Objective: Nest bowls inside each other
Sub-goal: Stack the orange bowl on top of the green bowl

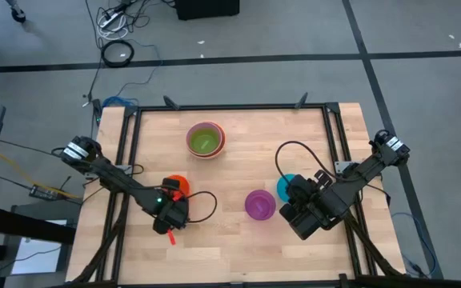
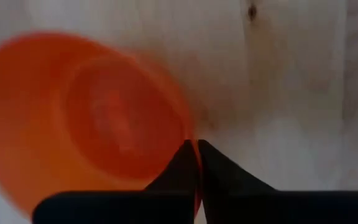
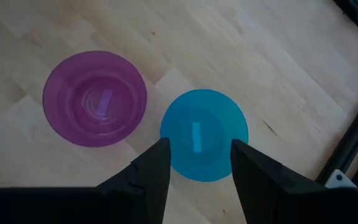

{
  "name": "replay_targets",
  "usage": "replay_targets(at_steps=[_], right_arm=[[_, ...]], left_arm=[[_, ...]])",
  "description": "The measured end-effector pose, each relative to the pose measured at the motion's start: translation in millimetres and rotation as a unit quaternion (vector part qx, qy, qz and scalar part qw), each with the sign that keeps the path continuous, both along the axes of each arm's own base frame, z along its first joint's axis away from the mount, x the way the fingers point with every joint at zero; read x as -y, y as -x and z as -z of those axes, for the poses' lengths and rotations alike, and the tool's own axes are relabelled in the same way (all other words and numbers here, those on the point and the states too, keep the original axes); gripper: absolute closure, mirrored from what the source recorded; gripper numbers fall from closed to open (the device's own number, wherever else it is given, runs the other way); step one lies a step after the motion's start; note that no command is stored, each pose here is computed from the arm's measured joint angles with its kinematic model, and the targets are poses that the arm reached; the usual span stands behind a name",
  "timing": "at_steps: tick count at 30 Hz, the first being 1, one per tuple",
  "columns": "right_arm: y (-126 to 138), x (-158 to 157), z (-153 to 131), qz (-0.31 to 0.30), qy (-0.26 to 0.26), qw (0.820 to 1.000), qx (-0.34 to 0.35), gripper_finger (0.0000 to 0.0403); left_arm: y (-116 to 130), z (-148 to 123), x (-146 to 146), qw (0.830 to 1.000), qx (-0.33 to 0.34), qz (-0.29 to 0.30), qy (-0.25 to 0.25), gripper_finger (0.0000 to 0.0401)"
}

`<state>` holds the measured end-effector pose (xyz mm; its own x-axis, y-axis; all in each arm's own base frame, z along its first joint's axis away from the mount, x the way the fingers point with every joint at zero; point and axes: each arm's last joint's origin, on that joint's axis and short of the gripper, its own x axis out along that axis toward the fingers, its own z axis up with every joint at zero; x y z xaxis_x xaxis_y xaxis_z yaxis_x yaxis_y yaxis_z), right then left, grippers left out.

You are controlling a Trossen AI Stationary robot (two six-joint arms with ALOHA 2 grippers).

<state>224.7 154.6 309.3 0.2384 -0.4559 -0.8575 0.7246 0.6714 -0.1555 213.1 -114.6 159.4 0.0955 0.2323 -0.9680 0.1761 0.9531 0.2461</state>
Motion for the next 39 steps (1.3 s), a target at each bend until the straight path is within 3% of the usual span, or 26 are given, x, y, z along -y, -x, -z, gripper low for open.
replay_targets(at_steps=[4,9,13,17,23,28,32,39], right_arm=[[-1.4,2.0,-0.2,0.002,0.006,1.0,0.005,0.0249],[-12.7,12.2,14.9,0.024,-0.032,0.999,-0.016,0.0249],[-20.7,18.1,33.7,0.02,-0.05,0.998,-0.022,0.0249],[-22.9,20.3,40.7,0.019,-0.053,0.998,-0.022,0.0249],[-23.0,20.4,40.7,0.017,-0.05,0.998,-0.021,0.0249],[-23.3,20.8,40.5,0.015,-0.047,0.999,-0.02,0.0249],[-23.4,20.8,40.5,0.015,-0.047,0.999,-0.019,0.0249],[-24.4,21.6,40.4,0.017,-0.049,0.999,-0.017,0.0249]], left_arm=[[-2.7,-19.1,0.1,0.999,0.033,-0.001,-0.007,0.0395],[-15.5,-83.2,-7.9,0.985,0.154,0.025,-0.069,0.0397],[-21.2,-129.2,-34.3,0.966,0.227,0.026,-0.121,0.0398],[-23.7,-150.3,-79.0,0.962,0.238,-0.001,-0.133,0.0398],[-28.5,-145.7,-149.2,0.973,0.218,-0.037,-0.061,0.0399],[-39.0,-124.4,-186.6,0.968,0.246,-0.039,0.022,0.0399],[-46.1,-105.5,-202.5,0.97,0.231,-0.06,0.038,0.0384],[-54.2,-90.6,-206.3,0.974,0.207,-0.079,0.051,0.0303]])
